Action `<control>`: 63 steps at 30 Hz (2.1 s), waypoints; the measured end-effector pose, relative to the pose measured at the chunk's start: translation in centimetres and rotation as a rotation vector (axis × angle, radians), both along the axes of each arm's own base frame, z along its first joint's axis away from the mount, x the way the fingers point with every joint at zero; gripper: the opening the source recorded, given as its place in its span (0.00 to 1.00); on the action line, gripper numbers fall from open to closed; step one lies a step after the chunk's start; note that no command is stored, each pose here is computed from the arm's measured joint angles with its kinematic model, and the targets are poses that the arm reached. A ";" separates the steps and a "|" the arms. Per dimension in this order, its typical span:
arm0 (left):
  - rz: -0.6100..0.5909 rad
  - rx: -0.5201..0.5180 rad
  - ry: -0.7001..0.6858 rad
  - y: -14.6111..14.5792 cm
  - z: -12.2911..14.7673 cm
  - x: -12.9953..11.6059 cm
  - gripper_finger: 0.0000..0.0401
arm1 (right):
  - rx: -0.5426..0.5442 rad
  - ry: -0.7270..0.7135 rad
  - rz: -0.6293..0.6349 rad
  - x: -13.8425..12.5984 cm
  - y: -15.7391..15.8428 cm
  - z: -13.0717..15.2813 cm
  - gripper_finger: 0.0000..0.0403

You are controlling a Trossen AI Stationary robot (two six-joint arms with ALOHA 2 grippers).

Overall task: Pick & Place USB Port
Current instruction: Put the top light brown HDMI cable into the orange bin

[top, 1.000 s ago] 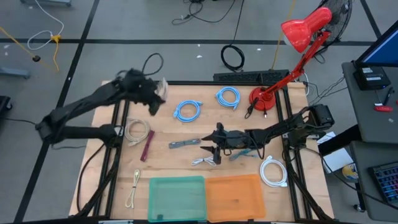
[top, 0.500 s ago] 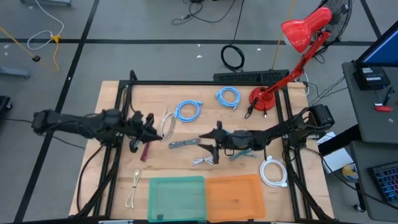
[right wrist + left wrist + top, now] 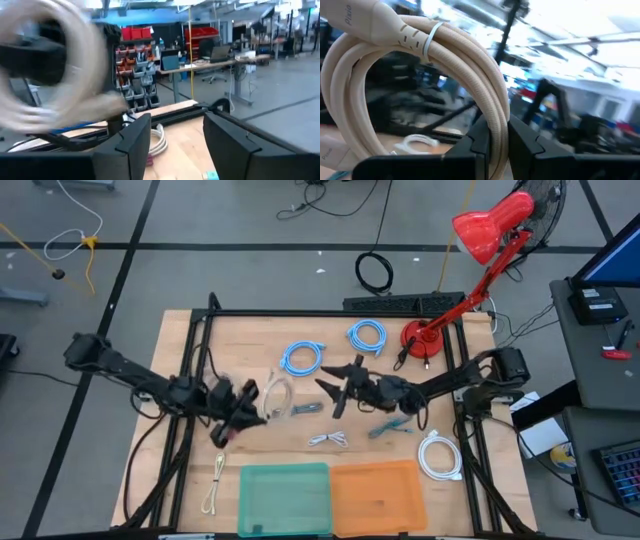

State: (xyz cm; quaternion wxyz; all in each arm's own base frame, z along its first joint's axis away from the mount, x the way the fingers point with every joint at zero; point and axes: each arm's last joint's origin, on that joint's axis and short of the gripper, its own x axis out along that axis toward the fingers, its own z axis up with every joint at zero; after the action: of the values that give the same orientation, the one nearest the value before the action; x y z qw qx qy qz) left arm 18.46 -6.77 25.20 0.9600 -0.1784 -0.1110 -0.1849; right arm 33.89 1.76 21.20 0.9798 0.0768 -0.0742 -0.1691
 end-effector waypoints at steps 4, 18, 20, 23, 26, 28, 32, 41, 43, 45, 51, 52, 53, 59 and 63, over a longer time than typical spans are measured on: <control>0.007 0.064 0.112 -0.9 -0.2 1.6 0.10 | 0.076 -0.011 0.093 1.0 -0.1 -0.6 0.48; 0.132 0.091 0.232 -0.8 -0.6 2.4 0.10 | -0.031 -0.022 0.247 2.3 4.4 0.5 0.59; 0.121 0.091 0.232 -0.9 -0.6 2.4 0.10 | -0.033 -0.013 0.220 2.3 4.4 0.4 0.60; 0.096 0.093 0.231 -1.0 -0.6 2.4 0.10 | -0.033 0.039 0.160 2.4 4.0 -0.1 0.60; 0.081 0.091 0.232 -1.2 -0.6 2.3 0.10 | -0.013 0.041 0.131 2.4 3.6 -0.2 0.60; 0.078 0.092 0.233 -1.3 -0.6 2.3 0.10 | -0.005 0.035 0.126 2.4 3.3 -0.1 0.60; 0.082 0.110 0.250 -1.3 -0.9 2.3 0.10 | 0.010 0.026 0.132 2.4 3.4 -0.1 0.61; 0.092 0.107 0.242 -1.3 -0.8 2.3 0.10 | 0.026 -0.004 0.137 2.4 3.4 0.2 0.61; 0.093 0.108 0.243 -1.3 -0.9 2.4 0.10 | 0.027 -0.012 0.137 2.4 3.4 0.2 0.61; 0.092 0.110 0.234 -1.4 -1.0 2.7 0.10 | 0.027 -0.011 0.137 2.4 3.4 0.2 0.61; 0.024 0.119 0.205 -1.7 -1.3 4.1 0.10 | 0.024 -0.014 0.140 2.4 3.4 0.3 0.61; 0.017 0.123 0.216 -1.8 -1.4 4.4 0.10 | 0.024 -0.014 0.140 2.4 3.4 0.3 0.61; 0.009 0.127 0.218 -1.9 -1.4 4.9 0.10 | 0.024 -0.014 0.142 2.4 3.4 0.3 0.61; -0.004 0.143 0.230 -2.5 -1.3 6.9 0.10 | 0.037 -0.006 0.142 2.4 3.5 0.2 0.61; 0.001 0.147 0.242 -2.6 -1.2 7.1 0.10 | 0.041 0.005 0.141 2.4 3.5 0.0 0.54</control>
State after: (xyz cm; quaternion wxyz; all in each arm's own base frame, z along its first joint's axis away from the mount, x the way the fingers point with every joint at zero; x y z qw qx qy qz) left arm 25.53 -9.35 23.95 0.9770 -0.1286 0.0195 -0.1692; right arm 36.29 5.25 21.24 0.9877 0.1014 -0.0625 -0.1012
